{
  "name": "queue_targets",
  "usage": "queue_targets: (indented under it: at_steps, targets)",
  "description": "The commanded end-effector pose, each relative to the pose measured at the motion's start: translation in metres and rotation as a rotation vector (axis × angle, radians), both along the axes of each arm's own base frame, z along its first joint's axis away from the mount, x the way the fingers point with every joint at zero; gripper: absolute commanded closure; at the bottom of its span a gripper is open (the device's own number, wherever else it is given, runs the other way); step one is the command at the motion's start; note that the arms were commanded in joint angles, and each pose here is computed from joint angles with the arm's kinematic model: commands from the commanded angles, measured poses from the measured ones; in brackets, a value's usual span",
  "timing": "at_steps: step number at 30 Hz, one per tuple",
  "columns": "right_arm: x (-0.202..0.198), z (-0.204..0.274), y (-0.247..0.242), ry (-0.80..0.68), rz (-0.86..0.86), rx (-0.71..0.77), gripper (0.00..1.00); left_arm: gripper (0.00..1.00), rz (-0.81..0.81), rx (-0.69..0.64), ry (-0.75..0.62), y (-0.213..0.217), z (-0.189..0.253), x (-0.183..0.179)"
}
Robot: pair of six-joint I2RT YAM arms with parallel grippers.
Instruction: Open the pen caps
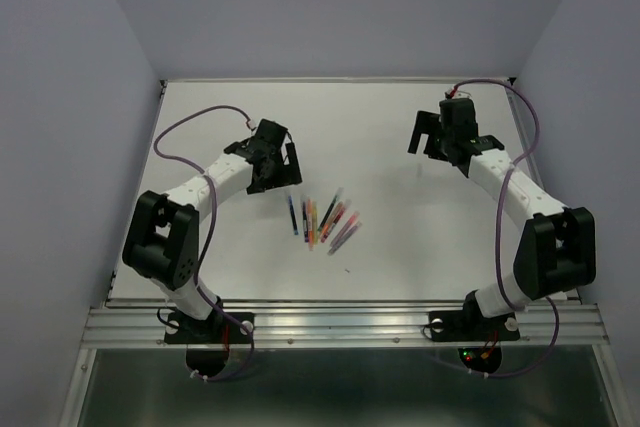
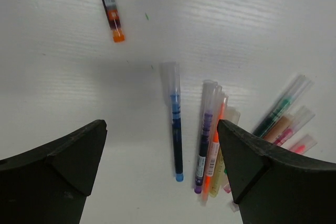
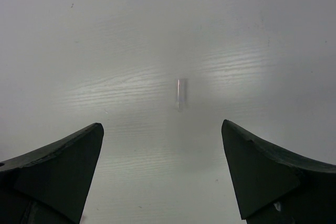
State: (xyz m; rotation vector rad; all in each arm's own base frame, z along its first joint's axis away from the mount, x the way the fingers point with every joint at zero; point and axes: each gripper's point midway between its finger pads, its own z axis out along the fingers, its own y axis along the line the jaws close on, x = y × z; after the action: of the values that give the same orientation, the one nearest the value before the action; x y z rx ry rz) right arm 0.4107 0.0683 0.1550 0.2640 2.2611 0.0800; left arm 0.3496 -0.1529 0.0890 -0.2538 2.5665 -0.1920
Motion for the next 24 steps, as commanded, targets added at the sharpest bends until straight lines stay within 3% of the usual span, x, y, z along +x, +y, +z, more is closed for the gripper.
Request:
queue_targets:
  at_steps: [1,6,10,15,24]
  targets:
    - [-0.002,0.014,-0.002,-0.048,-0.008,-0.001,0.0,0.01,0.004,-0.013,0.037,-0.009,-0.01,-0.026]
    - [-0.002,0.014,-0.002,-0.048,-0.013,0.0,0.0,0.02,-0.015,-0.025,0.078,-0.023,-0.026,-0.041]
    - [-0.002,0.01,-0.003,-0.04,-0.016,-0.006,0.0,0.13,-0.019,-0.028,0.096,-0.026,-0.033,-0.046]
    - [-0.001,0.003,-0.005,-0.022,-0.027,-0.016,0.0,0.17,-0.041,-0.02,0.127,-0.031,-0.045,-0.056]
    - [-0.001,0.001,-0.008,-0.019,-0.043,-0.026,0.0,0.34,-0.04,0.024,0.178,-0.032,-0.062,-0.062]
